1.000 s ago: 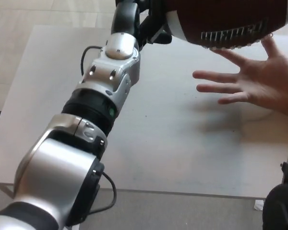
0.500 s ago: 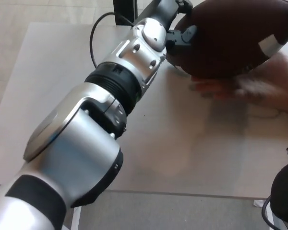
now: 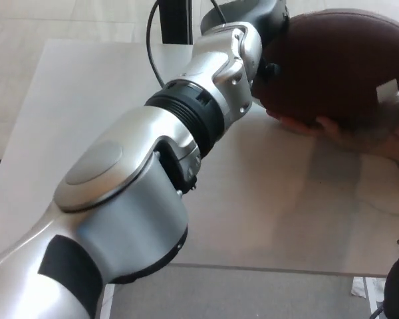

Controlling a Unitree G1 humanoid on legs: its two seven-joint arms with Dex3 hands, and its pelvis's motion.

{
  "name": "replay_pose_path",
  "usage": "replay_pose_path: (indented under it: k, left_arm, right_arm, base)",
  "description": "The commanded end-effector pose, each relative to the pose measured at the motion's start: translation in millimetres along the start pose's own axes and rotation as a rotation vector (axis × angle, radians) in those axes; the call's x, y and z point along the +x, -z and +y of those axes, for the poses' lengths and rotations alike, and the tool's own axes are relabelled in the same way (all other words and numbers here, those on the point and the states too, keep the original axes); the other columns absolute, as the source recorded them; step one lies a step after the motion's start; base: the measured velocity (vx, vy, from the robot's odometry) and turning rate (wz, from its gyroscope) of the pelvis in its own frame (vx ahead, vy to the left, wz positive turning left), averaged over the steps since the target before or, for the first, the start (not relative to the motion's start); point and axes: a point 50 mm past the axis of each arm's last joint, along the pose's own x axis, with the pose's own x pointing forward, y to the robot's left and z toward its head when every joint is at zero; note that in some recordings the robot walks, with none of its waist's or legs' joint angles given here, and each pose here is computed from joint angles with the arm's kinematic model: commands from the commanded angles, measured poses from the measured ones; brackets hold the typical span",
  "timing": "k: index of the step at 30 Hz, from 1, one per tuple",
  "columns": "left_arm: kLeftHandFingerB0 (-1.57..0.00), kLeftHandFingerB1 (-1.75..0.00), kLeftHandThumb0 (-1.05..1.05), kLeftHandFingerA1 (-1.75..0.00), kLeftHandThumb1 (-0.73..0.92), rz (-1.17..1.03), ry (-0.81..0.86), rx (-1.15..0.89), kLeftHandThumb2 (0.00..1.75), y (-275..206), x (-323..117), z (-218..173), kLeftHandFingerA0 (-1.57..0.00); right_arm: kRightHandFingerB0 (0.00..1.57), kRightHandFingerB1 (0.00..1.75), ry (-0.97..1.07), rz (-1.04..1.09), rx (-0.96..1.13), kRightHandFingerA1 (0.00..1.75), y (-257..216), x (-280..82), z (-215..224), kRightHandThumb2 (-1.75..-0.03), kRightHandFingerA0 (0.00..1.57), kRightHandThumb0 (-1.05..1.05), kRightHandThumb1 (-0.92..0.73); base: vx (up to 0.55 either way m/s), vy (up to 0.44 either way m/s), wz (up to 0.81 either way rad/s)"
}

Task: The robot uses both its hands to grab the left and right ends of a football kept in the middle of the desk infront of it, lifts it up and places it in the palm of a person

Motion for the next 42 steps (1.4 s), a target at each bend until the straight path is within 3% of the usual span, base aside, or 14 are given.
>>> replay_pose_path:
  k: [1, 13, 18, 19, 20, 23, 26, 28, 30, 34, 35, 36, 41, 42]
  left_arm:
    - [-0.42, -0.54, -0.25, -1.48, 0.67, 0.050, 0.187, 0.155, 0.62, 6.8, -0.9, -31.8, -0.59]
    - [-0.60, -1.01, -0.20, -1.62, 0.72, -0.003, 0.076, 0.068, 0.59, 12.8, 0.5, -21.4, -0.65]
    - [-0.42, -0.44, -0.32, -0.73, 0.76, -0.055, -0.004, -0.214, 0.61, 35.9, -2.0, 1.6, -0.53]
    - [-0.33, -0.39, -0.37, -0.61, 0.76, -0.083, -0.023, -0.330, 0.61, 49.7, -6.0, 10.9, -0.52]
    - [-0.33, -0.43, -0.36, -0.81, 0.74, -0.131, -0.063, -0.372, 0.62, 58.8, -10.8, 15.2, -0.66]
    - [-0.35, -0.46, -0.37, -0.95, 0.73, -0.165, -0.116, -0.429, 0.61, 81.6, -24.1, 25.0, -0.67]
    - [-0.38, -0.48, -0.37, -0.95, 0.71, -0.159, -0.150, -0.463, 0.60, 103.8, -39.4, 33.5, -0.60]
    - [-0.36, -0.48, -0.36, -1.03, 0.69, -0.183, -0.246, -0.512, 0.59, 130.9, -60.7, 42.3, -0.62]
    - [-0.30, -0.46, -0.53, -1.02, 0.67, -0.220, -0.349, -0.715, 0.60, 146.4, -85.3, 47.4, -0.55]
    - [-0.24, -0.38, -0.62, -1.00, 0.73, -0.310, -0.465, -0.885, 0.62, 159.5, -136.1, 49.9, -0.45]
    - [-0.18, -0.41, -0.76, -0.95, 0.76, -0.379, -0.528, -0.960, 0.63, 170.8, -176.7, 47.8, -0.43]
    - [-0.17, -0.40, -0.77, -0.91, 0.82, -0.398, -0.577, -0.979, 0.65, 185.6, -223.5, 35.2, -0.40]
    - [-0.21, -0.32, -0.71, -0.69, 0.81, -0.253, -0.687, -1.027, 0.64, 216.6, -297.1, 6.2, -0.44]
    - [-0.16, -0.47, -0.73, -0.68, 0.63, -0.188, -0.737, -1.009, 1.00, 225.7, -319.0, -0.1, -0.45]
  right_arm:
    - [0.82, 1.17, 0.169, -0.004, -0.158, 1.42, 23.2, 5.6, -46.4, -0.95, 1.25, -0.33, -0.58]
    - [0.72, 0.83, 0.164, -0.262, -0.298, 1.49, -37.5, 12.7, -47.2, -0.81, 1.01, -0.15, -0.73]
    - [0.20, 0.30, 0.043, -0.342, -0.368, 0.57, -85.9, 2.1, -35.8, -0.64, 0.65, -0.60, -0.79]
    - [0.00, 0.19, -0.030, -0.372, -0.440, 0.55, -105.3, -5.6, -33.8, -1.04, 0.19, -0.71, -0.69]
    - [0.01, 0.24, -0.031, -0.397, -0.457, 0.50, -117.2, -12.2, -33.6, -0.65, 0.26, -0.74, -0.85]
    - [0.00, 0.09, -0.101, -0.463, -0.449, 0.40, -145.1, -29.7, -34.8, -1.07, 0.02, -0.90, -0.74]
    - [0.00, 0.12, -0.122, -0.518, -0.499, 0.22, -166.1, -51.1, -37.1, -1.10, 0.01, -0.92, -0.74]
    - [0.02, 0.10, -0.178, -0.552, -0.564, 1.19, -180.0, -77.0, -41.9, -0.82, 0.68, -0.91, -0.75]
    - [0.00, 0.04, -0.262, -0.558, -0.549, 0.41, -181.5, -100.1, -48.7, -1.04, 0.03, -0.91, -0.75]
    - [0.00, 0.24, -0.317, -0.585, -0.499, 0.57, -175.4, -130.6, -66.2, -0.66, 0.36, -0.85, -0.84]
    - [0.00, 0.50, -0.308, -0.668, -0.570, 0.49, -165.1, -151.9, -83.5, -1.06, 0.01, -0.38, -0.46]
    - [0.18, 0.27, -0.300, -0.676, -0.637, 1.00, -154.6, -175.6, -105.8, -0.67, 0.67, -0.76, -0.87]
    - [0.18, 0.43, -0.251, -0.665, -0.671, 0.97, -140.8, -205.4, -156.6, -0.98, 0.60, -0.77, -0.65]
    - [0.27, 0.31, -0.201, -0.651, -0.675, 0.55, -137.4, -215.9, -171.8, -0.64, 0.35, -0.75, -0.78]
  base:
    - [0.00, 0.000, 0.00]
    - [0.00, 0.000, 0.00]
    - [0.00, 0.000, 0.00]
    - [0.00, 0.000, 0.00]
    - [0.00, 0.000, 0.00]
    - [0.00, 0.000, 0.00]
    - [0.00, 0.000, 0.00]
    - [0.00, 0.000, 0.00]
    - [0.00, 0.000, 0.00]
    - [0.00, 0.000, 0.00]
    - [0.00, 0.000, 0.00]
    - [0.00, 0.000, 0.00]
    - [0.00, 0.000, 0.00]
    - [0.00, 0.000, 0.00]
